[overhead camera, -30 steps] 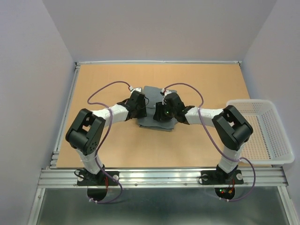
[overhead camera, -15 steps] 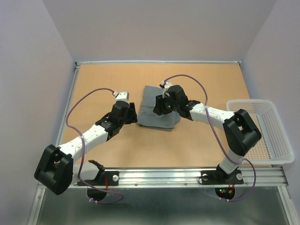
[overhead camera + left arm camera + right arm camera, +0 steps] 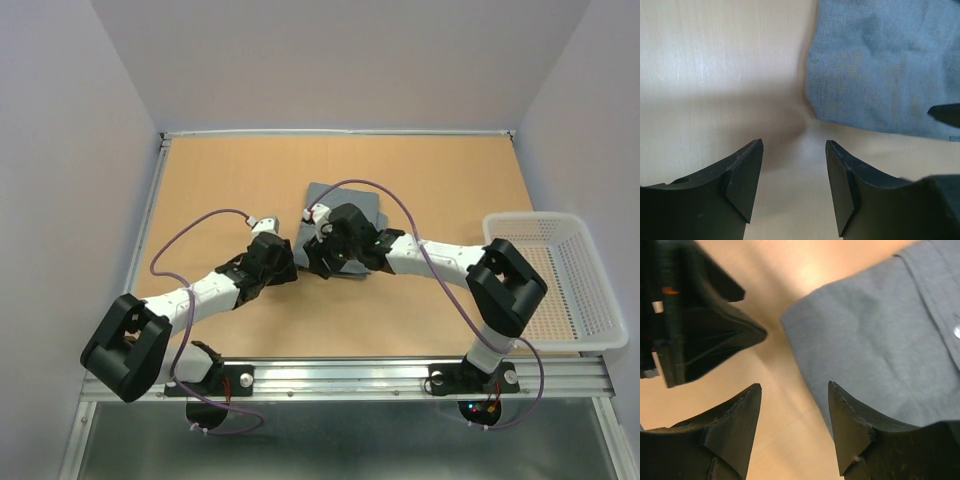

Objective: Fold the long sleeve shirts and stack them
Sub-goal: Fold the shirt

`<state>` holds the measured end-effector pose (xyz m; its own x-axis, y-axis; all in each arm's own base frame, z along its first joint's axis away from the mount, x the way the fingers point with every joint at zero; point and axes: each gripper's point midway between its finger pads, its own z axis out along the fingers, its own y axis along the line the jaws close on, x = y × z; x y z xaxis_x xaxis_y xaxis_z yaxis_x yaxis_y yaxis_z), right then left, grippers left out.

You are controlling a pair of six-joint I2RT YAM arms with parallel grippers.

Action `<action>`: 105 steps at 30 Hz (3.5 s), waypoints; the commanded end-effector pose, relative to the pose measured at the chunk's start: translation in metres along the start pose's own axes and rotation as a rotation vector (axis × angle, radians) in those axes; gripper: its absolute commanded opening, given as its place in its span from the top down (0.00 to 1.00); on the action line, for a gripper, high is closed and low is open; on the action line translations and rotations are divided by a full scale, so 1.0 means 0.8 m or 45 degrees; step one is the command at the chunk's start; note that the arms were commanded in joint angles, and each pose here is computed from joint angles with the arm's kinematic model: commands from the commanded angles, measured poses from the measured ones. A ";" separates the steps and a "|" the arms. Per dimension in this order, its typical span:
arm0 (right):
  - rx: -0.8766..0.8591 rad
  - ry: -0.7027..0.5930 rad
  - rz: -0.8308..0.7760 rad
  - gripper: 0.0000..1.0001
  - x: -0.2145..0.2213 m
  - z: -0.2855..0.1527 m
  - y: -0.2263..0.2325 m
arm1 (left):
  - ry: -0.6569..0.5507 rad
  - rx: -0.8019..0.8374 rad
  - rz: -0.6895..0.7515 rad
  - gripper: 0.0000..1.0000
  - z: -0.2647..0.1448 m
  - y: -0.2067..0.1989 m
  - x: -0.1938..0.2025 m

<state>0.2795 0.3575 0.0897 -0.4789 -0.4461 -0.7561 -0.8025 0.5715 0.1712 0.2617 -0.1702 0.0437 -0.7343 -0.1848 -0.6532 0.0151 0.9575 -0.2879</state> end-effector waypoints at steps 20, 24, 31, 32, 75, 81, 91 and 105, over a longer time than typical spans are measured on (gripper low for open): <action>0.203 0.109 -0.382 0.54 0.005 0.054 -0.011 | -0.043 0.019 -0.110 0.37 0.014 0.000 0.005; 0.221 0.106 -0.361 0.72 0.003 0.055 -0.013 | -0.069 0.071 -0.103 0.37 0.013 -0.008 0.002; 0.216 0.086 -0.317 0.94 -0.003 0.052 -0.010 | -0.090 0.100 -0.085 0.37 0.016 -0.014 -0.003; 0.211 0.086 -0.315 0.97 -0.003 0.052 -0.009 | -0.092 0.101 -0.080 0.37 0.017 -0.015 -0.004; 0.148 0.040 -0.197 0.99 -0.034 0.036 -0.003 | -0.135 0.107 -0.060 0.41 0.032 -0.040 -0.025; 0.124 0.022 -0.177 1.00 -0.041 0.033 0.003 | -0.135 0.041 -0.072 0.41 0.041 -0.040 -0.027; 0.120 0.033 -0.164 0.99 -0.035 0.030 0.003 | -0.151 -0.202 -0.151 0.45 0.036 0.009 -0.018; 0.119 0.037 -0.159 0.99 -0.030 0.023 0.003 | -0.143 -0.393 -0.224 0.48 0.014 0.054 -0.005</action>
<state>0.2911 0.3779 0.0627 -0.4136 -0.5839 -0.6986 -0.8236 0.5670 0.0137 0.2830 -0.1608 0.0256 -0.6484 -0.3531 -0.6744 -0.2334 0.9355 -0.2654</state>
